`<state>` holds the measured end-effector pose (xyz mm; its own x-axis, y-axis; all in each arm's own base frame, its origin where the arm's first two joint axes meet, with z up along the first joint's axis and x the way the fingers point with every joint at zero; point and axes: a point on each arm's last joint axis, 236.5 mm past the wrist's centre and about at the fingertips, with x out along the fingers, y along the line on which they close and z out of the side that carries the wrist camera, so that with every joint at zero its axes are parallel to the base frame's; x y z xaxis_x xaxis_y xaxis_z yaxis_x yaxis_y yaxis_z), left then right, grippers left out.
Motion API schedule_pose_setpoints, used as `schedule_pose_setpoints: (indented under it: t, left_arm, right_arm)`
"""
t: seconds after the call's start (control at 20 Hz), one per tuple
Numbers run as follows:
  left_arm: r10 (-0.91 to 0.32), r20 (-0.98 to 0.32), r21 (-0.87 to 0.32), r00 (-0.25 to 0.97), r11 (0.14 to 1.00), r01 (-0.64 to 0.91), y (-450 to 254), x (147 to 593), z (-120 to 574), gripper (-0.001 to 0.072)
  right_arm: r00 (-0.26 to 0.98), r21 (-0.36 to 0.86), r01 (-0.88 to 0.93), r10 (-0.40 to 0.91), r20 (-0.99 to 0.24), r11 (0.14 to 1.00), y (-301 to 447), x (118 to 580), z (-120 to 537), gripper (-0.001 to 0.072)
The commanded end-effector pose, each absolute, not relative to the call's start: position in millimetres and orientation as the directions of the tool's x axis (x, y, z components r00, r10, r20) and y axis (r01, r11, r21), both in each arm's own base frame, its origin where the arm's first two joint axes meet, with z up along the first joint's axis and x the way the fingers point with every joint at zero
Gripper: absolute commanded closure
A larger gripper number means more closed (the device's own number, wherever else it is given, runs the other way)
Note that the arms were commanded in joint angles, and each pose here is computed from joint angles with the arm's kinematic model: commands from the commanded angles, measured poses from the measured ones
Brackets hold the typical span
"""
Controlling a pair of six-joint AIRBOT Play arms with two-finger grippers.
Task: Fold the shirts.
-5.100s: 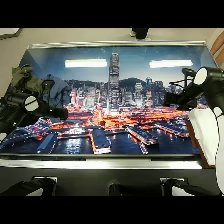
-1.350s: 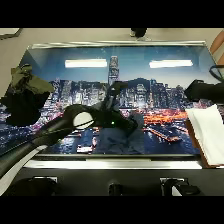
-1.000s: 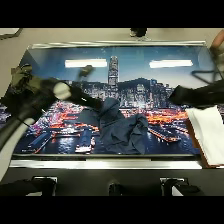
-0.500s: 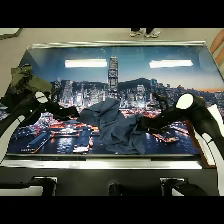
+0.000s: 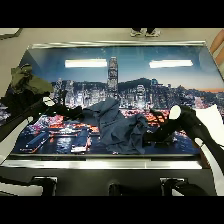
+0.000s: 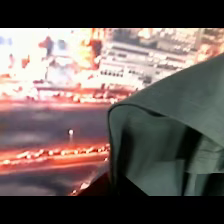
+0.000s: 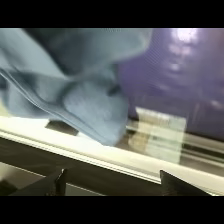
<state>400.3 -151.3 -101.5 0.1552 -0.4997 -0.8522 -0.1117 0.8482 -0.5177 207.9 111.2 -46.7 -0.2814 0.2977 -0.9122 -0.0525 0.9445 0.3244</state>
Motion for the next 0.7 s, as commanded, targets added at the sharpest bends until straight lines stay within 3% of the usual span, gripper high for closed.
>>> schedule_pose_setpoints:
  t: [0.0, 0.3, 0.35, 0.4, 0.45, 0.5, 0.65]
  left_arm:
    - [-0.516, -0.843, -0.531, 0.149, 0.843, -0.084, -156.3, 399.8, -101.3, 0.0680]
    - [-0.538, -0.838, -0.542, 0.090, 0.839, -0.042, -161.0, 383.7, -92.9, 0.0681]
    - [-0.540, -0.837, -0.545, 0.085, 0.838, -0.039, -161.7, 382.1, -90.8, 0.0681]
    - [-0.543, -0.836, -0.547, 0.083, 0.837, -0.036, -162.2, 380.8, -88.3, 0.0682]
    - [-0.545, -0.834, -0.549, 0.082, 0.835, -0.031, -162.7, 379.7, -84.9, 0.0681]
    - [-0.548, -0.832, -0.551, 0.085, 0.834, -0.023, -163.3, 378.9, -79.4, 0.0682]
    - [-0.555, -0.809, -0.546, 0.194, 0.832, 0.105, -159.8, 389.2, -29.7, 0.0683]
  right_arm:
    - [-0.300, 0.369, -0.023, 0.345, -0.889, 0.929, 120.6, 190.7, -71.5, 0.0000]
    - [-0.226, 0.425, 0.085, 0.433, -0.872, 0.901, 140.6, 203.1, -100.0, 0.0013]
    - [-0.237, 0.447, 0.115, 0.461, -0.855, 0.887, 147.5, 202.8, -101.3, 0.0056]
    - [-0.245, 0.467, 0.143, 0.488, -0.838, 0.873, 154.2, 202.5, -101.8, 0.0194]
    - [-0.239, 0.476, 0.154, 0.500, -0.832, 0.866, 157.1, 204.2, -101.5, 0.0404]
    - [-0.231, 0.485, 0.157, 0.509, -0.829, 0.860, 159.2, 206.9, -98.6, 0.0662]
    - [-0.082, 0.529, 0.065, 0.532, -0.842, 0.846, 164.5, 243.7, -54.7, 0.0675]
